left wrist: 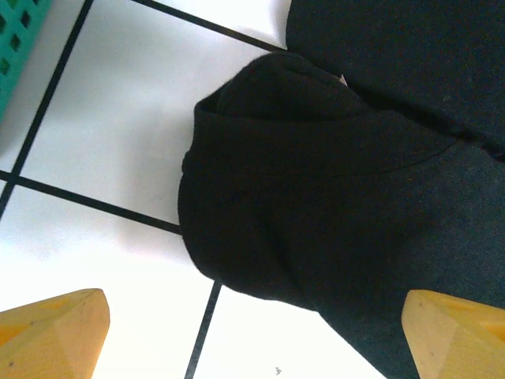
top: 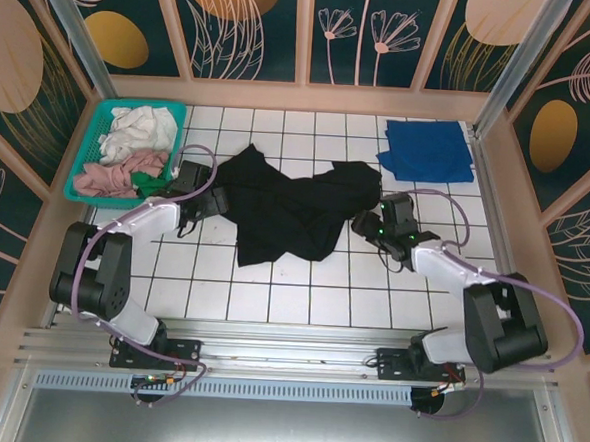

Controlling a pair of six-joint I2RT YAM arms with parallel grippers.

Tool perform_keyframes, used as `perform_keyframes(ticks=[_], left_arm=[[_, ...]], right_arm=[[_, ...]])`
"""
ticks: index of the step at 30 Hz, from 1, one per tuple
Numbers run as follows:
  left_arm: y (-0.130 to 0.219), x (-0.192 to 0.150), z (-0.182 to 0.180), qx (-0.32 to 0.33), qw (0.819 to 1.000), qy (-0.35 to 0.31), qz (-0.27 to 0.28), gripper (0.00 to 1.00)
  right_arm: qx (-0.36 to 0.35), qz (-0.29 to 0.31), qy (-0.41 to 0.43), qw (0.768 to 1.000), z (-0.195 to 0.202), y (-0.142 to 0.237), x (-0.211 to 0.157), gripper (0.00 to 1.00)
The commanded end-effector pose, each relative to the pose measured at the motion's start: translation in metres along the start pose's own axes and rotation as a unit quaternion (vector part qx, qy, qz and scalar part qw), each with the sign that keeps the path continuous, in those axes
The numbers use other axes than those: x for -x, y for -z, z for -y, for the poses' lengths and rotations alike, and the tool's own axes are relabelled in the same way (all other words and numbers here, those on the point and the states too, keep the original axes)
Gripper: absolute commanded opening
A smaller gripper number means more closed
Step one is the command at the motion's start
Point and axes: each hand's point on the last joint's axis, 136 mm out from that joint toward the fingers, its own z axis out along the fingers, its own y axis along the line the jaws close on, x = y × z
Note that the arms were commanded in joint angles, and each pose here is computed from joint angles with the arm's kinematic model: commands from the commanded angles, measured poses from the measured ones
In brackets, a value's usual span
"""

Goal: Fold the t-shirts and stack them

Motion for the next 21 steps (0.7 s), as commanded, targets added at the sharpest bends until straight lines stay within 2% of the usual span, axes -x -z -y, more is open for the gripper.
perform_keyframes(ticks=[1,4,7,9,11,12,14,16,21], left_arm=[[-0.016,0.000,0.008,-0.015,1.000,0.002,-0.005,0.95],[-0.034,0.000,0.019,-0.031,0.999,0.000,-0.017,0.90],[-0.053,-0.009,0.029,-0.050,0.998,-0.001,-0.045,0.76],[-0.056,0.003,0.040,-0.065,0.997,0.000,-0.037,0.59],[-0.053,0.008,0.045,-0.068,0.997,-0.004,-0.036,0.30],[-0.048,0.014,0.046,-0.068,0.997,-0.005,-0.033,0.18],[-0.028,0.029,0.050,-0.075,0.997,-0.007,-0.013,0.06],[0.008,0.050,0.054,-0.088,0.996,-0.007,0.023,0.00],[0.117,0.098,0.051,-0.113,0.985,0.005,0.132,0.00]], right_arm=[[0.040,0.043,0.023,0.998,-0.029,-0.019,0.040,0.60],[0.014,0.047,0.024,0.999,-0.022,-0.050,0.059,0.61],[0.007,0.033,0.031,0.999,-0.022,-0.081,0.067,0.59],[0.002,0.021,0.034,0.999,-0.022,-0.095,0.068,0.50],[-0.008,0.025,0.034,0.999,-0.023,-0.096,0.074,0.29],[-0.008,0.031,0.035,0.999,-0.026,-0.091,0.080,0.19],[0.002,0.048,0.039,0.998,-0.037,-0.072,0.091,0.02],[0.008,0.068,0.046,0.997,-0.048,-0.043,0.102,0.00],[0.026,0.130,0.075,0.988,-0.078,0.056,0.122,0.00]])
